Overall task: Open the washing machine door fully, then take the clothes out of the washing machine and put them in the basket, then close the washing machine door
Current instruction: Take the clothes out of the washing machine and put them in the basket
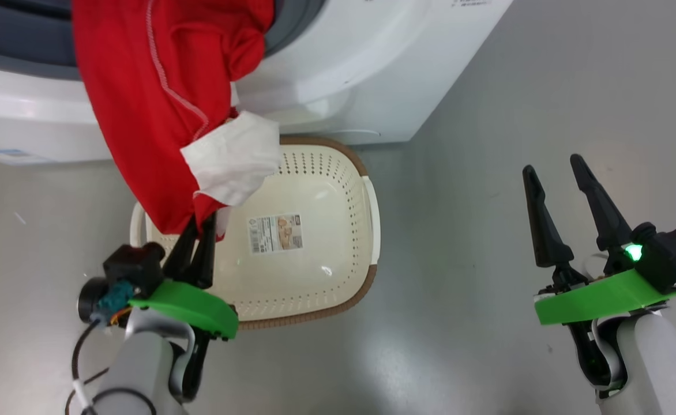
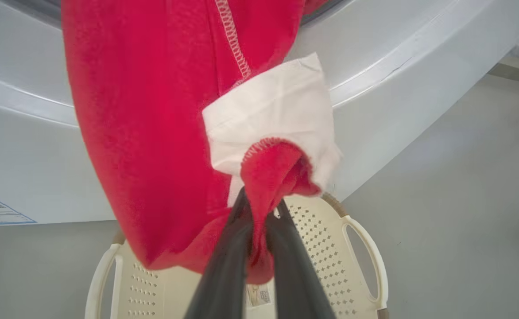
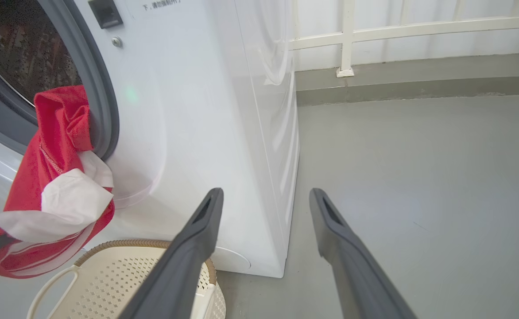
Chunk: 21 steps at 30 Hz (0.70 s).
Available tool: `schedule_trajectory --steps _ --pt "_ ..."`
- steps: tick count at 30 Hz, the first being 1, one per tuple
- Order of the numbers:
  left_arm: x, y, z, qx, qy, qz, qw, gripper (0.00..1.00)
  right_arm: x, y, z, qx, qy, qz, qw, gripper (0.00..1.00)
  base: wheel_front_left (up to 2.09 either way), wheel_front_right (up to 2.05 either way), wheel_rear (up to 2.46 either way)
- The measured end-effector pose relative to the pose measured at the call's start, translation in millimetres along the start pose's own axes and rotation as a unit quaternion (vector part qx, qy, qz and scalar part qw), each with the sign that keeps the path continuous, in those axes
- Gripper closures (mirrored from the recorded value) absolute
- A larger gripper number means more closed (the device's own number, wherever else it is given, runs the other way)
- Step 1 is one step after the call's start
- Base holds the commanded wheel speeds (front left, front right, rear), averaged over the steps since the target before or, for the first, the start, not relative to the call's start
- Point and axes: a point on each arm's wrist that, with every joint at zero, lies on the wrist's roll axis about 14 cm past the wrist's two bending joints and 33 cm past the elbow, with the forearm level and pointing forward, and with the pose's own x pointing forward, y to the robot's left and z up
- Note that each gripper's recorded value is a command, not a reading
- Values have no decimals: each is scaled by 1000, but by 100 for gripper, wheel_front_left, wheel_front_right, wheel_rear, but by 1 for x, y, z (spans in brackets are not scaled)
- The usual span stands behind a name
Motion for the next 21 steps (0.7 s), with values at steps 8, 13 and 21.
schedule_trajectory --steps 8,13,21 --pt "25 6 -32 15 55 0 998 100 12 -6 -10 1 6 -5 1000 0 0 0 0" --pt "44 15 -46 25 83 8 996 100 18 -10 -20 1 15 -8 1000 0 0 0 0" --pt "70 23 -51 30 99 16 995 100 25 -13 -31 2 23 -9 1000 0 0 0 0"
